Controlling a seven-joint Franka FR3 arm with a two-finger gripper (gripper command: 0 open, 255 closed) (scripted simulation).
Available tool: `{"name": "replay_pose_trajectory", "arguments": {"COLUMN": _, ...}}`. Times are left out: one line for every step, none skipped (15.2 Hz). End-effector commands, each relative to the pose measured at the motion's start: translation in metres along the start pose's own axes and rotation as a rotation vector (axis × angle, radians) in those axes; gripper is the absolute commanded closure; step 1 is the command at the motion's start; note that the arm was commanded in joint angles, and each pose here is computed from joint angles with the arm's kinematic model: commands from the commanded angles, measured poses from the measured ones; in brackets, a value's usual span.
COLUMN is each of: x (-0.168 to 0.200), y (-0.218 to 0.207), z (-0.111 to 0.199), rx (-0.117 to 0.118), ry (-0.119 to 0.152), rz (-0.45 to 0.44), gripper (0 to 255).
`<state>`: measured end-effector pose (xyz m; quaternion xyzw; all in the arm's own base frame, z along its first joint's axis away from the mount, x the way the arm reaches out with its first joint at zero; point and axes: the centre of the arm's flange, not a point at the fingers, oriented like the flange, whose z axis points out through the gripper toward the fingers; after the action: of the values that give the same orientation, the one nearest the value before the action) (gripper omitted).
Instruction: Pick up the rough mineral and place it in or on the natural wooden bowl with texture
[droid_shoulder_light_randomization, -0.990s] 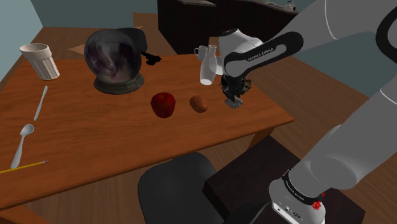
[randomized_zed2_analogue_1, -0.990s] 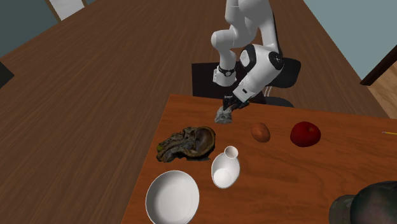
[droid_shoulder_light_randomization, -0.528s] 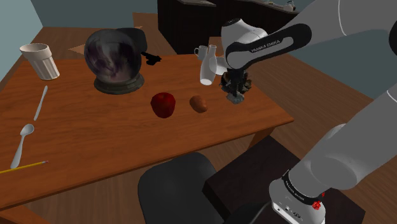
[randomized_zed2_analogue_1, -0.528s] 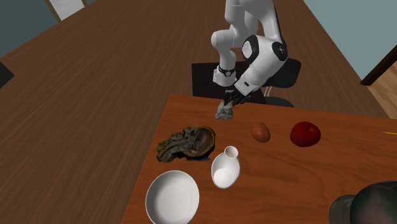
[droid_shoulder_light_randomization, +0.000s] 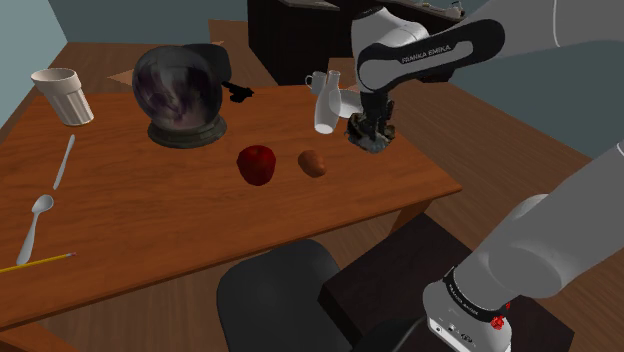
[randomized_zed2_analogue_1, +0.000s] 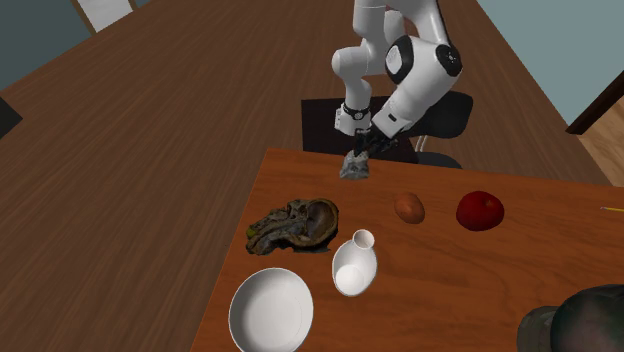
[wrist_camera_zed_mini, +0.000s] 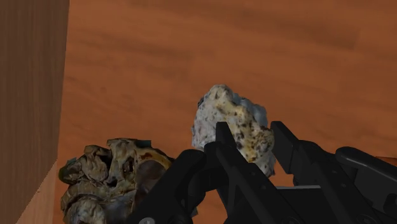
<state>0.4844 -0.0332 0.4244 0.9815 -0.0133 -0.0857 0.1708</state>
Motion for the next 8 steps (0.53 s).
{"name": "replay_pose_trajectory", "arguments": {"x": -0.002, "y": 0.004, "z": -0.01, "rx": 0.0, "ry": 0.0, "rz": 0.0, "gripper": 255}}
{"name": "replay_pose_trajectory", "arguments": {"x": -0.002, "y": 0.006, "z": -0.015, "rx": 0.0, "ry": 0.0, "rz": 0.0, "gripper": 255}}
{"name": "replay_pose_trajectory", "arguments": {"x": -0.003, "y": 0.008, "z": -0.02, "rx": 0.0, "ry": 0.0, "rz": 0.0, "gripper": 255}}
{"name": "replay_pose_trajectory", "arguments": {"x": -0.004, "y": 0.009, "z": -0.024, "rx": 0.0, "ry": 0.0, "rz": 0.0, "gripper": 255}}
{"name": "replay_pose_trajectory", "arguments": {"x": -0.005, "y": 0.011, "z": -0.029, "rx": 0.0, "ry": 0.0, "rz": 0.0, "gripper": 255}}
{"name": "replay_pose_trajectory", "arguments": {"x": -0.006, "y": 0.013, "z": -0.034, "rx": 0.0, "ry": 0.0, "rz": 0.0, "gripper": 255}}
{"name": "replay_pose_trajectory", "arguments": {"x": -0.007, "y": 0.015, "z": -0.039, "rx": 0.0, "ry": 0.0, "rz": 0.0, "gripper": 255}}
{"name": "replay_pose_trajectory", "arguments": {"x": -0.008, "y": 0.017, "z": -0.044, "rx": 0.0, "ry": 0.0, "rz": 0.0, "gripper": 255}}
